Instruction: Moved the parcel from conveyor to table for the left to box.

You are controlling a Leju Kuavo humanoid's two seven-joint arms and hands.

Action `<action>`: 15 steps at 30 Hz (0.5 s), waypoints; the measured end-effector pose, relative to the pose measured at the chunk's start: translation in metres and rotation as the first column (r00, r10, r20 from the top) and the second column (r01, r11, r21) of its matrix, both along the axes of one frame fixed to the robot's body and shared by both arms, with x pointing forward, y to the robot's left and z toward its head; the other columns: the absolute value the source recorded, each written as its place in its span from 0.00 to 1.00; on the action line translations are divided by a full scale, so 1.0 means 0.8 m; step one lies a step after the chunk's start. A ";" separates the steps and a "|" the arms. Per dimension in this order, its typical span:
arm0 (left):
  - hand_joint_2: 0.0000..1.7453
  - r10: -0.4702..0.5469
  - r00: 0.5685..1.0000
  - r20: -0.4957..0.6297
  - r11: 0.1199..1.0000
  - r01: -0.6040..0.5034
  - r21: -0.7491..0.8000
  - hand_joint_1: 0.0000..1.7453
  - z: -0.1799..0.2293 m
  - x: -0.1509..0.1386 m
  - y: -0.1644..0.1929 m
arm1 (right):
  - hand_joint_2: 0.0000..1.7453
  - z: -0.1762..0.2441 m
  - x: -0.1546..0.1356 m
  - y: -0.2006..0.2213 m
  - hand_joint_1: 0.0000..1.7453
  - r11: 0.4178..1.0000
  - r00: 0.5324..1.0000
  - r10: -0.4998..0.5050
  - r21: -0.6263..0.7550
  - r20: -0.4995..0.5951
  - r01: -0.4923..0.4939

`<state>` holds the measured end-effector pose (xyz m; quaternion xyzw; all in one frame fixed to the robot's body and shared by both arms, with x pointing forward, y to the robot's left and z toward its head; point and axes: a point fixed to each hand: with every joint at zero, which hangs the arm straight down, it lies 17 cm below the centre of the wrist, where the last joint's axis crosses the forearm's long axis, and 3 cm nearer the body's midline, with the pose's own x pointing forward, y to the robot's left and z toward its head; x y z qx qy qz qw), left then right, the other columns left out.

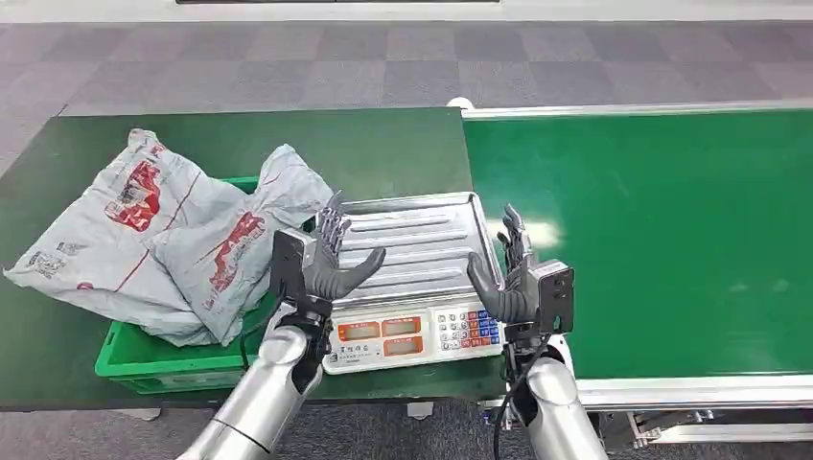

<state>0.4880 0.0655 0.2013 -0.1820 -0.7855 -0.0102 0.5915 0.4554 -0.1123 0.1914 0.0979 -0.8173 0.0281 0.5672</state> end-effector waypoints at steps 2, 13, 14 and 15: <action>1.00 -0.010 1.000 0.005 1.000 0.010 -0.016 0.00 0.004 -0.004 -0.001 | 1.00 0.003 -0.001 -0.001 0.00 1.000 1.000 -0.010 -0.007 0.008 0.010; 1.00 -0.019 0.999 0.049 0.989 0.026 -0.143 0.00 0.034 -0.026 0.010 | 1.00 0.014 -0.003 -0.007 0.00 1.000 0.999 -0.029 -0.002 0.024 0.029; 1.00 -0.013 0.999 0.050 0.989 0.020 -0.144 0.00 0.035 -0.025 0.011 | 1.00 0.015 -0.003 -0.007 0.00 1.000 0.999 -0.029 -0.001 0.025 0.029; 1.00 -0.006 0.999 0.050 0.990 0.014 -0.143 0.00 0.035 -0.024 0.013 | 1.00 0.015 -0.004 -0.007 0.00 1.000 0.999 -0.027 0.001 0.025 0.027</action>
